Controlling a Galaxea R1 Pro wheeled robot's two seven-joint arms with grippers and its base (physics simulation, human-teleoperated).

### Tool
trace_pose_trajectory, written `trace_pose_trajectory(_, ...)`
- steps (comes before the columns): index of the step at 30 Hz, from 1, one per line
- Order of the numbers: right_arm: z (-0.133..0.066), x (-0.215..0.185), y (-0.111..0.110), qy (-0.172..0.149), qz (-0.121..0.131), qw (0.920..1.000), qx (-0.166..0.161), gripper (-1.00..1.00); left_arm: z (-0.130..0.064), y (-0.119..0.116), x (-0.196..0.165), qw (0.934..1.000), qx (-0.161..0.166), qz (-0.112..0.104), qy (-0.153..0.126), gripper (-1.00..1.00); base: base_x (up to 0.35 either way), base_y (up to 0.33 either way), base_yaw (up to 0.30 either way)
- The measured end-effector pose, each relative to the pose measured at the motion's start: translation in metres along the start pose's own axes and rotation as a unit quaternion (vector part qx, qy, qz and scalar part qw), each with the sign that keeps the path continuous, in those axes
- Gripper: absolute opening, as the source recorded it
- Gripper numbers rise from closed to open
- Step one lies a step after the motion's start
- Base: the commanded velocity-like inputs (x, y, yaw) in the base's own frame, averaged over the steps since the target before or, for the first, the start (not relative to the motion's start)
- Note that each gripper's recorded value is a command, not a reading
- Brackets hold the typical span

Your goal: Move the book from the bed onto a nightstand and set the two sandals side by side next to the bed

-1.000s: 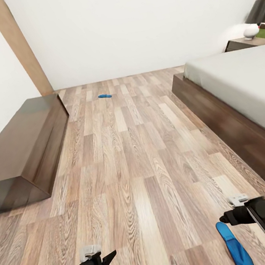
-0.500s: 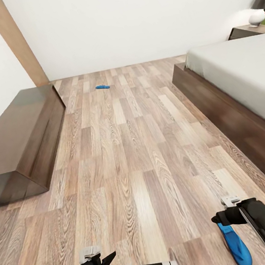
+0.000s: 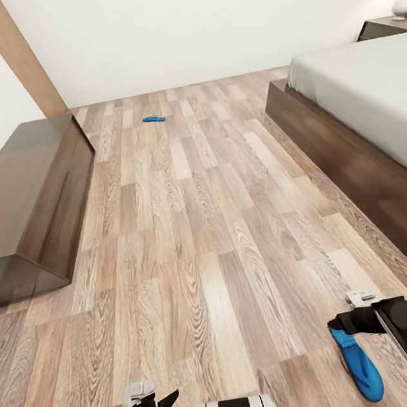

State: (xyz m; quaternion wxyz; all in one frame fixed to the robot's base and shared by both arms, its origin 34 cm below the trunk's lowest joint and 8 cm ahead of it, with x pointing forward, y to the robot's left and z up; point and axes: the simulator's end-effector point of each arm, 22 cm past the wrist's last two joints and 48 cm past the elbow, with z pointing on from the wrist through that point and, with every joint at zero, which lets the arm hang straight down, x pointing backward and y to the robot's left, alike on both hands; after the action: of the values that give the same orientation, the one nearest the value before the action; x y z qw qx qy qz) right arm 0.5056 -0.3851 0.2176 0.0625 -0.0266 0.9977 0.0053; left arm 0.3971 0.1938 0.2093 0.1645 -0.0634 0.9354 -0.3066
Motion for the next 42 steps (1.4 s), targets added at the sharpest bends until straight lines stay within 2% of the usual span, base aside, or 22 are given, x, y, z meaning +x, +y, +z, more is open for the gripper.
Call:
trace_pose_trajectory(3,-0.004,-0.007,-0.015,-0.013,0.022,0.9996,0.009,1.00,0.002,0.002,0.004,1.0000,-0.001,-0.001,0.003,1.00,0.000,0.000,0.000)
trace_pose_trajectory(6,-0.001,-0.005,-0.019,-0.011,0.028,0.9995,0.010,1.00,0.004,0.005,0.008,1.0000,-0.003,-0.003,0.006,1.00,0.000,0.000,0.000)
trace_pose_trajectory(14,0.011,0.006,-0.021,0.003,0.031,0.9994,0.012,1.00,0.009,0.012,0.020,0.9997,-0.007,-0.012,0.019,1.00,0.000,0.000,0.000)
trace_pose_trajectory(19,0.019,0.012,-0.022,0.013,0.031,0.9994,0.013,1.00,0.013,0.019,0.040,0.9988,-0.012,-0.029,0.038,1.00,0.000,0.000,0.000)
trace_pose_trajectory(24,0.025,0.017,-0.023,0.020,0.030,0.9992,0.015,1.00,0.015,0.024,0.050,0.9980,-0.015,-0.036,0.049,1.00,0.000,0.000,0.000)
trace_pose_trajectory(28,0.026,0.017,-0.036,0.021,0.026,0.9991,0.026,1.00,0.017,0.027,0.058,0.9974,-0.017,-0.041,0.056,1.00,0.000,0.000,0.000)
trace_pose_trajectory(34,0.020,0.020,-0.079,0.023,0.041,0.9973,0.057,1.00,0.020,0.032,0.067,0.9964,-0.020,-0.048,0.066,1.00,0.000,0.000,0.000)
trace_pose_trajectory(42,0.029,0.031,-0.087,0.036,0.047,0.9962,0.063,1.00,0.023,0.037,0.080,0.9949,-0.023,-0.057,0.080,1.00,0.000,0.000,0.000)
